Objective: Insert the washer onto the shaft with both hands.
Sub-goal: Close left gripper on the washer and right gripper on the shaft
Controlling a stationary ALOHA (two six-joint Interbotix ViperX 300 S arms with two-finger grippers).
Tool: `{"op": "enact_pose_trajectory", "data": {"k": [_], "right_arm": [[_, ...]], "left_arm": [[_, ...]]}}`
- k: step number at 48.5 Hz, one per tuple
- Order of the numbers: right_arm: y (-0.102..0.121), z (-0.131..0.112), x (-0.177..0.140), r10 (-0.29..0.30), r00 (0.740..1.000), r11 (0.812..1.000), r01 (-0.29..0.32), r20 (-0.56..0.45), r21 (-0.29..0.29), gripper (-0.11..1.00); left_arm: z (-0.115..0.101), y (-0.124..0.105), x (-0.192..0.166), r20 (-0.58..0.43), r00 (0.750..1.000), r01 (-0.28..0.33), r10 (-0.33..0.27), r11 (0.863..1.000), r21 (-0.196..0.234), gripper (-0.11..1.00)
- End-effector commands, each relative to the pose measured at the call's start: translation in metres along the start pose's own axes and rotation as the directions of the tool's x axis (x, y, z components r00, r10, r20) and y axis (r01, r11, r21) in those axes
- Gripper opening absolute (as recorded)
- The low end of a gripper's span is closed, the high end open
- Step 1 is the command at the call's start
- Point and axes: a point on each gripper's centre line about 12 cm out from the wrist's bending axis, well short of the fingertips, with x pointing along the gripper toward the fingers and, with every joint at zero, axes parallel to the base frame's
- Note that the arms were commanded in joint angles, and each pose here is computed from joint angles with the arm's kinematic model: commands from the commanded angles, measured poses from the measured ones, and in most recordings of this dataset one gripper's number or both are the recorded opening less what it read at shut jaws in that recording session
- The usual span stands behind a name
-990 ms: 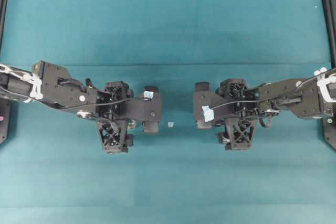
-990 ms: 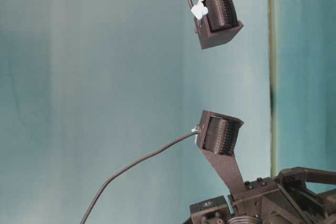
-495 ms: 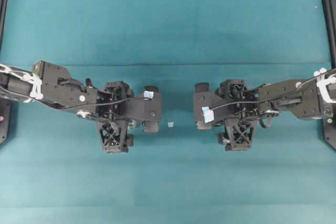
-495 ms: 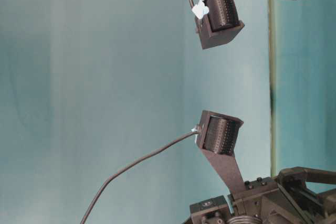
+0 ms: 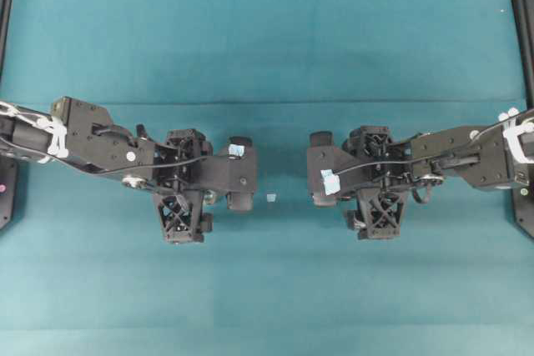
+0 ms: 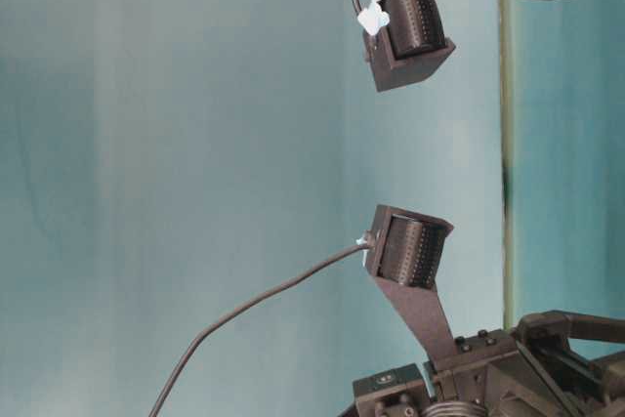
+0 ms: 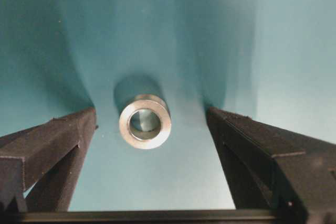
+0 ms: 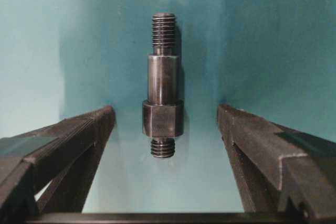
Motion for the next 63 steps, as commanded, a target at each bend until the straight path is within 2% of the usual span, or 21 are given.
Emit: {"op": "enact_pose_trajectory", "data": {"k": [1, 5, 11, 23, 29, 34, 39, 63], "right_arm": [[-0.0006, 0.0024, -0.0017, -0.002, 1.0, 1.0, 0.002, 0.012, -0.002, 0.94], [-0.0006, 0.0022, -0.0017, -0.001, 1.0, 1.0, 0.001, 0.011, 0.0, 0.93], [-0.0011, 0.0024, -0.0017, -0.002, 1.0, 1.0, 0.002, 0.012, 0.0, 0.85], [-0.0021, 0.002, -0.0017, -0.003, 1.0, 1.0, 0.003, 0.009, 0.0, 0.46], [-0.0031, 0.0021, -0.0017, -0.004, 1.0, 1.0, 0.004, 0.011, -0.002, 0.2], [-0.0031, 0.0023, -0.0017, -0.004, 1.0, 1.0, 0.004, 0.012, 0.0, 0.07], [-0.0031, 0.0023, -0.0017, -0.004, 1.0, 1.0, 0.004, 0.012, 0.001, 0.03], [-0.0035, 0.0017, -0.0013, -0.004, 1.0, 1.0, 0.004, 0.008, 0.009, 0.01]], "left_arm": [[-0.001, -0.0012, 0.0052, -0.009, 1.0, 0.001, -0.001, 1.0, 0.001, 0.97], [0.0003, -0.0016, 0.0043, -0.006, 1.0, 0.0, 0.0, 1.0, 0.006, 0.96], [0.0005, -0.0018, 0.0038, -0.005, 1.0, 0.002, -0.002, 1.0, 0.003, 0.87], [0.001, -0.0035, 0.0028, -0.002, 1.0, 0.003, -0.003, 1.0, 0.009, 0.6], [0.001, -0.004, 0.0027, -0.002, 1.0, 0.004, -0.004, 1.0, 0.01, 0.52], [0.0019, -0.0041, 0.0025, 0.003, 1.0, 0.004, -0.004, 1.0, 0.01, 0.44], [0.0021, -0.0046, 0.0025, 0.005, 1.0, 0.005, -0.005, 1.0, 0.012, 0.37], [0.0016, -0.004, 0.0025, 0.0, 1.0, 0.004, -0.004, 1.0, 0.01, 0.37]]}}
